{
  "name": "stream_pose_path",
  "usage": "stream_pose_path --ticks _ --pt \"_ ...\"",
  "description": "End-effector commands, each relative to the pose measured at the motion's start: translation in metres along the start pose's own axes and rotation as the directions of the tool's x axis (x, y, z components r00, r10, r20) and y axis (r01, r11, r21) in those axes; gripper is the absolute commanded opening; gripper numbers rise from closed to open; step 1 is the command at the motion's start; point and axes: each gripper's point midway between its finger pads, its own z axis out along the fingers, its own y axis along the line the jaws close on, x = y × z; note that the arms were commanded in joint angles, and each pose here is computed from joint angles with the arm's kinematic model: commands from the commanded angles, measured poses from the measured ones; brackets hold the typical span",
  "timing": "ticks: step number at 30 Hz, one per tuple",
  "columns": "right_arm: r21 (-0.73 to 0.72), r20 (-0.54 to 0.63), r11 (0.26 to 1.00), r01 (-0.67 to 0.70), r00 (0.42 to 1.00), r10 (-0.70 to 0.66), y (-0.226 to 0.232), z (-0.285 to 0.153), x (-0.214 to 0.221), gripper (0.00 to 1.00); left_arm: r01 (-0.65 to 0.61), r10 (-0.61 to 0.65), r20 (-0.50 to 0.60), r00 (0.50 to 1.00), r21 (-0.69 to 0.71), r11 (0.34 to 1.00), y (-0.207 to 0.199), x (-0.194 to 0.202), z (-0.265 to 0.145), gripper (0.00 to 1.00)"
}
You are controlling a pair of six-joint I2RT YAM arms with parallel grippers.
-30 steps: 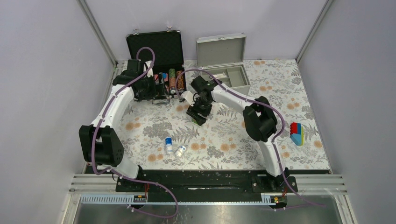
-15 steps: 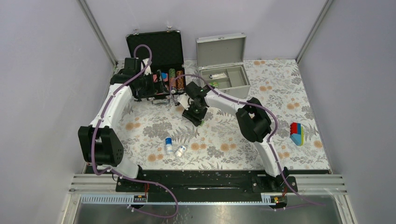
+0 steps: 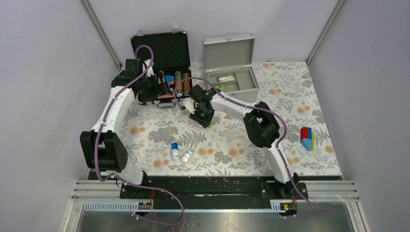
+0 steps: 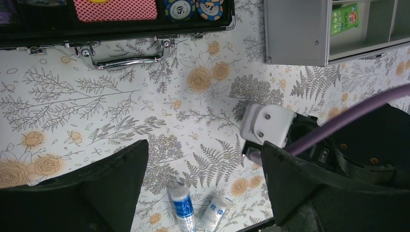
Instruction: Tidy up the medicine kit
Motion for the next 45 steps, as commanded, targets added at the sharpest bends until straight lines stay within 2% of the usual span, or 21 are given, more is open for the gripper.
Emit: stream_pose_path --ticks 1,5,9,12,15,20,24,33,38,45 --pt "0.052 0.179 0.998 0.035 0.983 -0.044 0.001 -0.091 -0.046 0.33 -0.042 0.04 0.071 0.997 0.025 0.999 -0.011 -0.026 -0.019 0.85" --pt "0.067 0.27 0.997 0.027 0.962 -0.044 0.004 -0.14 -0.059 0.33 -0.099 0.099 0.055 0.994 -0.007 0.995 -0.005 -0.033 -0.019 0.84" --pt "0.112 0.329 0.994 -0.011 0.944 -0.027 -0.013 -0.174 -0.059 0.34 -0.148 0.148 0.036 0.988 -0.008 0.989 -0.004 -0.037 -0.016 0.84" --pt "0.15 0.36 0.986 -0.069 0.933 0.011 -0.045 -0.189 -0.055 0.34 -0.164 0.164 0.027 0.986 -0.006 0.986 -0.004 -0.04 -0.012 0.84" --pt "0.199 0.383 0.962 -0.187 0.918 0.099 -0.095 -0.2 -0.045 0.35 -0.175 0.175 0.03 0.984 -0.009 0.985 -0.004 -0.043 -0.01 0.84" --pt "0.265 0.384 0.9 -0.346 0.894 0.231 -0.169 -0.199 -0.031 0.35 -0.206 0.207 0.026 0.978 -0.023 0.978 -0.003 -0.042 -0.013 0.84" --pt "0.313 0.356 0.85 -0.424 0.882 0.309 -0.2 -0.183 -0.012 0.35 -0.225 0.226 0.029 0.974 -0.043 0.974 0.0 -0.04 -0.017 0.84" --pt "0.239 0.276 0.819 -0.521 0.845 0.458 -0.19 -0.142 0.011 0.36 -0.256 0.26 0.035 0.965 -0.079 0.963 0.006 -0.038 -0.023 0.84" --pt "0.279 0.222 0.769 -0.575 0.818 0.531 -0.192 -0.124 0.032 0.37 -0.255 0.257 0.032 0.966 -0.072 0.964 0.006 -0.037 -0.022 0.84" --pt "0.276 0.254 0.747 -0.604 0.796 0.549 -0.202 -0.117 0.026 0.41 -0.249 0.251 0.024 0.968 -0.071 0.966 0.007 -0.036 -0.019 0.84"
